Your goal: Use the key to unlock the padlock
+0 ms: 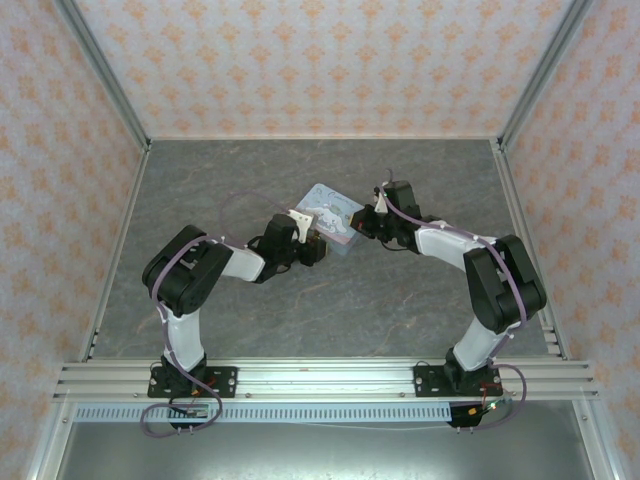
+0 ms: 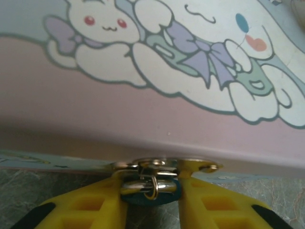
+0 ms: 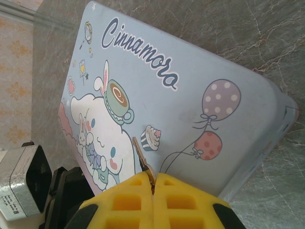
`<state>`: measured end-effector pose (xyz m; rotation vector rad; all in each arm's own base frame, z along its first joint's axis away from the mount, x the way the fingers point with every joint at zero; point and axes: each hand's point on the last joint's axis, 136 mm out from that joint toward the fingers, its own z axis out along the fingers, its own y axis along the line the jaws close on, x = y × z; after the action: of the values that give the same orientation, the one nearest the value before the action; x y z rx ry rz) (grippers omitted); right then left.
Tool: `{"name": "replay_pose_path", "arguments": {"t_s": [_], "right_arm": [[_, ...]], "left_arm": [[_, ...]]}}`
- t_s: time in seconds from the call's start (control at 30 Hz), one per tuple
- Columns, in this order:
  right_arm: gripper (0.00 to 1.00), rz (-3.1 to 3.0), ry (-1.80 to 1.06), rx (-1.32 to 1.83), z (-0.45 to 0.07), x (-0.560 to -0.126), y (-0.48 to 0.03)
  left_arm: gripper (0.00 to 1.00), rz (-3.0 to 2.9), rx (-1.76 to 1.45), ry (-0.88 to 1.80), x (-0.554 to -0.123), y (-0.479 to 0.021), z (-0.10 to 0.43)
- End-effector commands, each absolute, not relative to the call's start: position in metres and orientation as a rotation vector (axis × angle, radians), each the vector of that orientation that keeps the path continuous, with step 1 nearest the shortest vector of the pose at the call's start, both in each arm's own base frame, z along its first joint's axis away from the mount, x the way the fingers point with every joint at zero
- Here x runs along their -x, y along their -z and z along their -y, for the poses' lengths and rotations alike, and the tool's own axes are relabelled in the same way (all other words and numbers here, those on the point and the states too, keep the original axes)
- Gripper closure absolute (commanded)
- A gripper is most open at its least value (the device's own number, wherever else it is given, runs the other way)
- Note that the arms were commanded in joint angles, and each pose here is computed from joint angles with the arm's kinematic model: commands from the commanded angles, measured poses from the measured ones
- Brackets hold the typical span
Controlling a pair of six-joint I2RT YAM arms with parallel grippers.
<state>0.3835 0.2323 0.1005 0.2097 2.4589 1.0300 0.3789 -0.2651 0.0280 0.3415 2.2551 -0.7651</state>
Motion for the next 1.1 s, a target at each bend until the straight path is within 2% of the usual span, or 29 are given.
{"name": "replay_pose_path", "arguments": {"t_s": [0.0,0.1,0.13,0.37,0.57,0.87,1.07], "right_arm": [[1.0,-2.483,-1.008,-0.208,-0.232,-0.377,-0.09],[1.0,-2.454,-1.016,-0.191,-0.233,-0.38,-0.099],[1.0,-2.445,-1.021,-0.184,-0.234,-0.381,-0.102],[1.0,-2.317,-0.992,-0.112,-0.229,-0.387,-0.149],[1.0,-2.216,-0.948,-0.007,-0.216,-0.362,-0.177],[1.0,-2.154,-0.954,0.142,-0.207,-0.301,-0.147],[1.0,-2.105,-0.986,0.264,-0.22,-0.278,-0.132]], "left_arm": [[0.72,-2.333,-0.345,0.794,-0.364,-0.013,0.273],[0.77,-2.351,-0.317,0.786,-0.364,-0.011,0.27],[0.78,-2.326,-0.309,0.798,-0.365,-0.024,0.272],[0.79,-2.364,-0.152,0.848,-0.361,-0.042,0.27],[0.84,-2.447,0.153,0.993,-0.354,-0.055,0.275],[0.88,-2.498,0.347,1.1,-0.341,-0.08,0.286],[0.87,-2.516,0.411,1.14,-0.338,-0.101,0.289]]}}
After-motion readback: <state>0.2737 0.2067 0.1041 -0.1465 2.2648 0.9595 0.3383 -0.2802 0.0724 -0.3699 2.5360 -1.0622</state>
